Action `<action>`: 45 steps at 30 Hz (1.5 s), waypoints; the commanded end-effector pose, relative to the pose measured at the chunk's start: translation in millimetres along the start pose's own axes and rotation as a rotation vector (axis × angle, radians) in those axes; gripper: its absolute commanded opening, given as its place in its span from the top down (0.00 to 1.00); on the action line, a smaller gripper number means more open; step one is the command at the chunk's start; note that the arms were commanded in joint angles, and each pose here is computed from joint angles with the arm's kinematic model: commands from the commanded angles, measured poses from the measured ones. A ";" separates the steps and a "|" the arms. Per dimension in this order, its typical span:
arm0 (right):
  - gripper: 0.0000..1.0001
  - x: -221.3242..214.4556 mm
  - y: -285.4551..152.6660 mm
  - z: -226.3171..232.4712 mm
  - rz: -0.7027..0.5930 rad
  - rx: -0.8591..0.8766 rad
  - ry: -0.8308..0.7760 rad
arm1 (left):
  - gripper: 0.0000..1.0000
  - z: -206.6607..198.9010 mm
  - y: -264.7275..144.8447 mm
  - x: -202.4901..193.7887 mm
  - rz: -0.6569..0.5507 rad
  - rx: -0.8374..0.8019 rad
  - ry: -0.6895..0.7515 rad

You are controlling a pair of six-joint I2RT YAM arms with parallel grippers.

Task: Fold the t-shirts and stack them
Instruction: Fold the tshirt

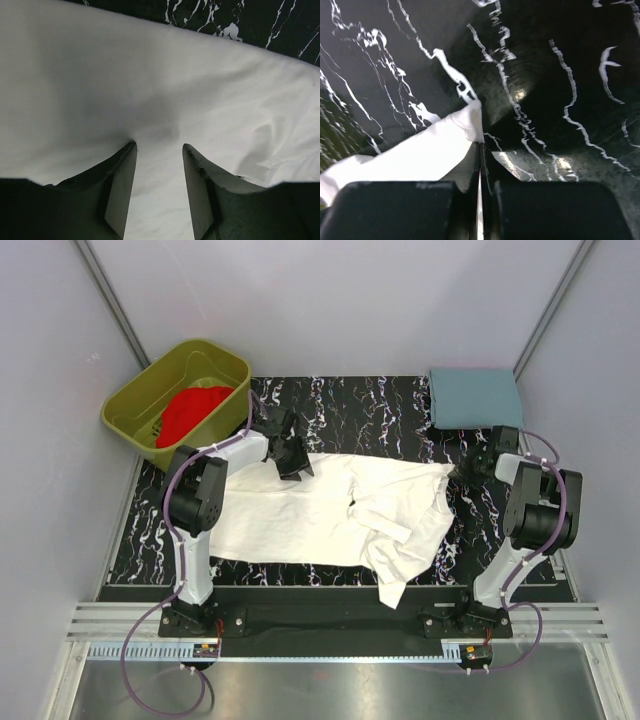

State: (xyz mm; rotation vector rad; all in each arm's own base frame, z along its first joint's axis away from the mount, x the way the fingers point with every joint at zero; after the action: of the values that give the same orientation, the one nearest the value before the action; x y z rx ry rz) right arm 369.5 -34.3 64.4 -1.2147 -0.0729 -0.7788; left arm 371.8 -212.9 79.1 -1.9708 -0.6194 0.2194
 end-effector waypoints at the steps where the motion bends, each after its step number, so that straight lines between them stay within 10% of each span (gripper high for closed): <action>1: 1.00 23.8 -0.7 -16.3 -0.117 -0.018 0.076 | 0.51 9.9 12.1 2.5 0.012 0.025 -0.019; 30: 0.96 38.3 -49.2 69.3 -0.054 0.233 0.106 | 0.43 -21.8 -28.0 12.4 -0.027 -0.114 0.036; 45: 0.97 22.7 13.0 -4.5 0.151 -0.150 0.077 | 0.42 -42.1 -71.9 5.8 -0.074 -0.185 0.119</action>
State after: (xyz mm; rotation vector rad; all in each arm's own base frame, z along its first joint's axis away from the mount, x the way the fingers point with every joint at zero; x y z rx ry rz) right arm 390.2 -24.8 67.3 -1.1829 0.1334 -0.7063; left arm 367.7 -215.1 117.7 -2.0567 -0.5947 0.1292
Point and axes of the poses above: each gripper's point midway between its finger pads, its own y axis out along the fingers, its own z axis along the line the jaws close on, x = y × z, the point moved 6 cm from there along -y, back along the fingers, and after that the axes turned 15 degrees about -y, right-handed, at the moved point
